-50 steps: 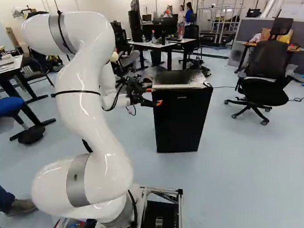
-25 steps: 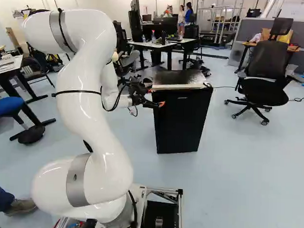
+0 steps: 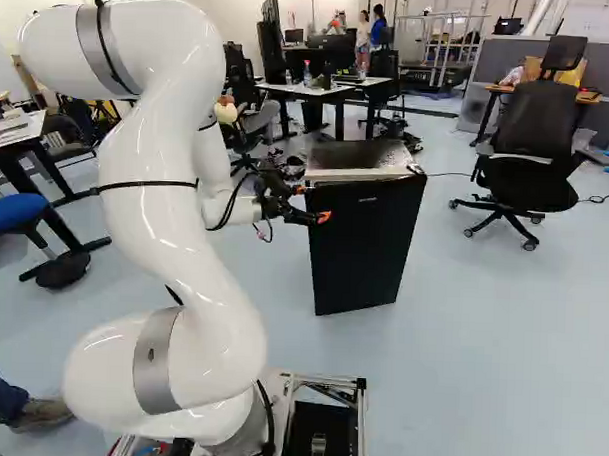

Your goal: Grab a drink from the fridge

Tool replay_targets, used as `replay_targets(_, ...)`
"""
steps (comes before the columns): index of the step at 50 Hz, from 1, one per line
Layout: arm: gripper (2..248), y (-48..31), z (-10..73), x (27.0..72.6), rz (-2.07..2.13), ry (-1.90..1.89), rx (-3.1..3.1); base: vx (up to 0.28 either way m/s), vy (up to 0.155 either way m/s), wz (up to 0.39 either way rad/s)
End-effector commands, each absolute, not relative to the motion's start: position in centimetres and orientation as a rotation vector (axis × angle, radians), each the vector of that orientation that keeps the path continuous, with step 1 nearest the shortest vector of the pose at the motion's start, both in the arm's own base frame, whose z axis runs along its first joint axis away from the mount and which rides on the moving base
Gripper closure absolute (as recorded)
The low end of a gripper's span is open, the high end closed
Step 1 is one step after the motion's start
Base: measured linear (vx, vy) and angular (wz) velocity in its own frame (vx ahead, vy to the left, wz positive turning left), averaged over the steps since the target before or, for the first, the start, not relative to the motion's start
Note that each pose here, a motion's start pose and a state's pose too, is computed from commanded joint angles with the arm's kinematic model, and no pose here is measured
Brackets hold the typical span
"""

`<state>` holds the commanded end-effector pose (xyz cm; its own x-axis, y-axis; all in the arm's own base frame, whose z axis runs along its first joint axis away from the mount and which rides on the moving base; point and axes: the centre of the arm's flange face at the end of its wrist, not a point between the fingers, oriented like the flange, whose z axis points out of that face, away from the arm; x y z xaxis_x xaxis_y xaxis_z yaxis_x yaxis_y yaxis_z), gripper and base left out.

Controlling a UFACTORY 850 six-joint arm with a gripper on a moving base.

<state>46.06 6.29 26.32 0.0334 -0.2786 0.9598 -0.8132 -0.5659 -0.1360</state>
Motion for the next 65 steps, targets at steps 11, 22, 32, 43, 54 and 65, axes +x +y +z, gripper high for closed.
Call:
replay_targets(11,3,6.1,26.5,43.6,1.527,-1.085,1.873,0.0,0.0,0.0)
replay_targets(22,3,5.7,26.6,41.0,1.493,-1.072,1.876,0.0,0.0,0.0)
replay_targets(32,3,5.3,26.6,38.6,1.461,-1.064,1.875,0.0,0.0,0.0)
replay_targets(43,3,4.8,26.7,37.2,1.436,-1.073,1.852,0.0,0.0,0.0)
replay_targets(54,3,4.6,26.9,37.0,1.435,-1.086,1.81,0.0,0.0,0.0)
replay_targets(65,3,4.4,27.1,36.8,1.437,-1.095,1.763,0.0,0.0,0.0)
